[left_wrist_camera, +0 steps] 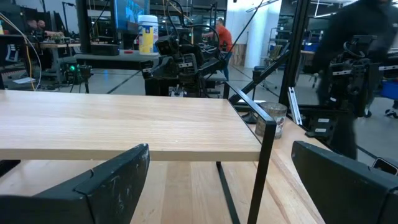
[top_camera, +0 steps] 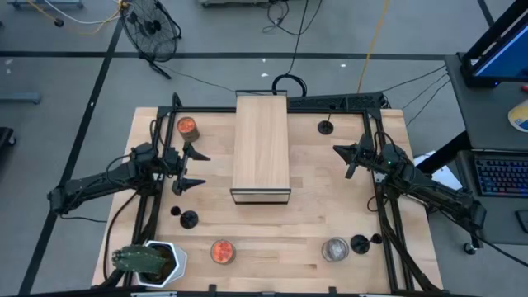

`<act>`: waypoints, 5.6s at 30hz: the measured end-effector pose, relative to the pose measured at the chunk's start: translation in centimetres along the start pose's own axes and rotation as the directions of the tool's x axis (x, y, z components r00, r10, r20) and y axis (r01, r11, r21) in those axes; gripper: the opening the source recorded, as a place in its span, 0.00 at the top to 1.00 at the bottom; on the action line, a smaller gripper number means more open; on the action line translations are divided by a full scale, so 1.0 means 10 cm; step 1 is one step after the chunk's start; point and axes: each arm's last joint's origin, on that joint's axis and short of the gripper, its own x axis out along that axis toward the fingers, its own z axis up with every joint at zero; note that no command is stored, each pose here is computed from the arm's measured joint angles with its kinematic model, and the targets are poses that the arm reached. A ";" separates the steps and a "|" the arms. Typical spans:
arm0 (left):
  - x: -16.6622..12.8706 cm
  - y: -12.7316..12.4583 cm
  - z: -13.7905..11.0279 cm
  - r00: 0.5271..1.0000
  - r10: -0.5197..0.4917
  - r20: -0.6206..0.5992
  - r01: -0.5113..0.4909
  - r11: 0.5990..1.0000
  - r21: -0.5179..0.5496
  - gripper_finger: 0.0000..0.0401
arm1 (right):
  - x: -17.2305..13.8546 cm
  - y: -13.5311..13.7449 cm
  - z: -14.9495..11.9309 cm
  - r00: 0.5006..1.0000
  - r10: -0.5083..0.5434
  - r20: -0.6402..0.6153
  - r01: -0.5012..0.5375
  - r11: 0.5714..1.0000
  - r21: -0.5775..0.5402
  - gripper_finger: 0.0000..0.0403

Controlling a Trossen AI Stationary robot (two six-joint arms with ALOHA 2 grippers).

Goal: Pick & Place candle stick holders

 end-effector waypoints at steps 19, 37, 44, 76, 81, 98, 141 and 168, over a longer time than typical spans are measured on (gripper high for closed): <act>0.00 0.00 0.00 1.000 0.000 0.000 0.000 1.000 0.000 0.01 | 0.00 0.00 0.00 1.000 0.000 0.000 0.000 1.000 0.000 1.00; 0.00 0.00 0.00 1.000 0.000 0.000 0.000 1.000 0.000 0.01 | 0.00 0.00 0.00 1.000 0.000 0.000 0.000 1.000 0.000 1.00; 0.00 0.00 0.00 1.000 0.000 0.000 0.000 1.000 0.000 0.01 | 0.00 0.00 0.00 1.000 -0.001 0.001 0.001 1.000 -0.009 1.00; -0.02 0.06 0.16 0.950 0.258 0.174 -0.272 0.960 0.062 0.01 | 0.00 -0.03 0.02 0.992 -0.121 0.043 0.120 0.993 0.015 1.00; -0.05 0.08 0.24 0.894 0.361 0.268 -0.377 0.926 0.010 0.01 | 0.00 -0.02 0.07 0.989 -0.112 0.096 0.099 0.987 0.130 1.00; -0.07 0.13 0.25 0.819 0.503 0.276 -0.506 0.860 -0.066 0.01 | -0.03 -0.04 0.20 0.930 -0.261 0.259 0.193 0.946 0.261 1.00; -0.07 0.13 0.22 0.822 0.510 0.254 -0.497 0.860 -0.116 0.01 | 0.48 -0.04 0.68 0.872 -0.460 0.167 0.486 0.852 -0.196 0.40; -0.07 0.13 0.23 0.821 0.510 0.255 -0.500 0.859 -0.109 0.01 | 0.89 -0.50 0.48 0.817 -0.576 0.004 0.572 0.811 -0.123 0.21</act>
